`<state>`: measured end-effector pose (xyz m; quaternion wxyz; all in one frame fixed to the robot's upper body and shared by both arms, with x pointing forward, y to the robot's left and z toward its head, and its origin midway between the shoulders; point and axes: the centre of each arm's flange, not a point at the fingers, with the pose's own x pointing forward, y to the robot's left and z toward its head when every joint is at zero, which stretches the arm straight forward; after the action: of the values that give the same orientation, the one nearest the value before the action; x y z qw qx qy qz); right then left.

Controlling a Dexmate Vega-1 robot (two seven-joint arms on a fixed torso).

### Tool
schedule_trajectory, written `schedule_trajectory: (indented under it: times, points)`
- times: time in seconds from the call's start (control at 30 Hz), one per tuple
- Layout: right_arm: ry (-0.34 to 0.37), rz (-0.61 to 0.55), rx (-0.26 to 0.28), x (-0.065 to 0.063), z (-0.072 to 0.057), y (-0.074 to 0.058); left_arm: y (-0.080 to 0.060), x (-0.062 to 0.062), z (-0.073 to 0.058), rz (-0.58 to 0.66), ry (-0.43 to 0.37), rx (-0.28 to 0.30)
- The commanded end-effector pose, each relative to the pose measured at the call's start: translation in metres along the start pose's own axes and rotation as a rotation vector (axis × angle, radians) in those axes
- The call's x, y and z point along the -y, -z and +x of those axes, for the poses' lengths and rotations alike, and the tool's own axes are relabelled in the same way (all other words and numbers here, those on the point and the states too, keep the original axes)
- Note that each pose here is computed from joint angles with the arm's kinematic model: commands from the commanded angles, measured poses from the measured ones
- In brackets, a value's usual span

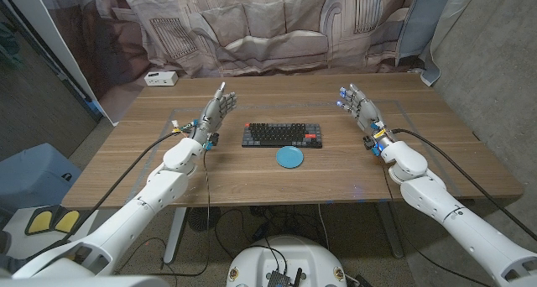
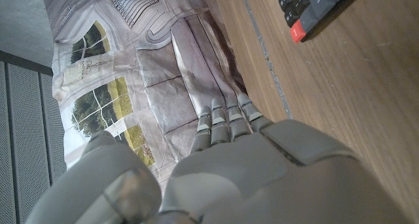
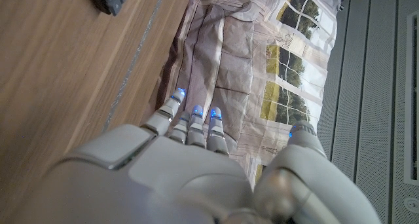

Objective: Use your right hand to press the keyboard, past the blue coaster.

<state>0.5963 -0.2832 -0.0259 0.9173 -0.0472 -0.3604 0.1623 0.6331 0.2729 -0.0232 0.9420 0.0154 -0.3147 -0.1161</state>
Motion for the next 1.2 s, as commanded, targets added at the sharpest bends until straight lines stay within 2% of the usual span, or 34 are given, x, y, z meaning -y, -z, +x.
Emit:
schedule_trajectory:
  times: [0.03,0.17,0.37,0.67,1.2]
  points:
    - [-0.051,-0.034,0.036,-0.007,-0.002,-0.008,-0.002,0.013,0.005,0.001,0.029,0.027]
    - [-0.022,-0.068,0.058,-0.013,-0.004,-0.012,-0.007,0.013,0.004,-0.007,0.050,0.036]
    - [-0.001,-0.180,0.103,-0.019,-0.010,-0.018,-0.016,0.010,0.000,0.009,0.052,0.072]
    - [0.020,-0.248,0.120,-0.028,-0.014,-0.021,-0.015,-0.001,0.000,0.016,0.047,0.067]
    - [0.031,-0.426,0.143,-0.041,-0.018,-0.031,-0.021,-0.011,0.004,0.026,0.074,0.057]
